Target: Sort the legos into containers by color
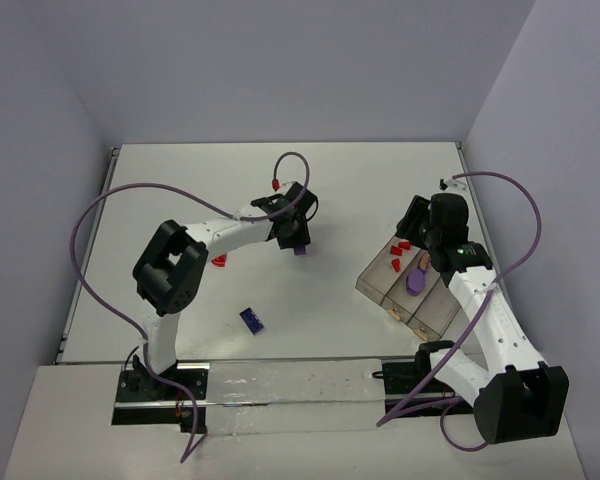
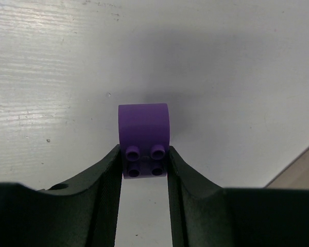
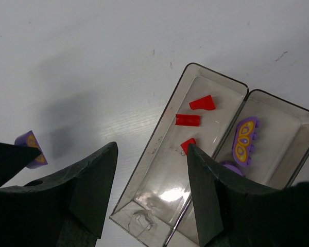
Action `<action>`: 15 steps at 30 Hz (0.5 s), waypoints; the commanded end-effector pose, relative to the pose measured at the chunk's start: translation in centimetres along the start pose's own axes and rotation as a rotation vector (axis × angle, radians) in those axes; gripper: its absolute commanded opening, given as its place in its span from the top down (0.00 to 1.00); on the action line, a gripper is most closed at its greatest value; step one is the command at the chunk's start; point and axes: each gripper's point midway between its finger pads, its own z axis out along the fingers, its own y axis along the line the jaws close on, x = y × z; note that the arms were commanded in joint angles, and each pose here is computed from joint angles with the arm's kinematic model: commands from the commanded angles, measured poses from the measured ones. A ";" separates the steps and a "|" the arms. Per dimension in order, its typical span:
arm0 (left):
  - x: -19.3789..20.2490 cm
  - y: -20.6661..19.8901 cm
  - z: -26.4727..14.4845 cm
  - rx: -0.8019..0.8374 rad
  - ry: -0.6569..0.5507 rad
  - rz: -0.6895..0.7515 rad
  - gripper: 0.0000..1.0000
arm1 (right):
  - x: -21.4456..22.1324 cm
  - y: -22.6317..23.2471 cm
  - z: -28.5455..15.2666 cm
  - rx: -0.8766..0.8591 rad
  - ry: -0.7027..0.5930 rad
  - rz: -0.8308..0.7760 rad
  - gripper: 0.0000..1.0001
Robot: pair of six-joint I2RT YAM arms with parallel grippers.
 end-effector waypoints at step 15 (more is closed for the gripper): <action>-5.9 1.2 -5.3 -0.026 -0.123 0.008 0.24 | 1.0 5.9 -0.2 -0.132 0.038 -0.093 0.36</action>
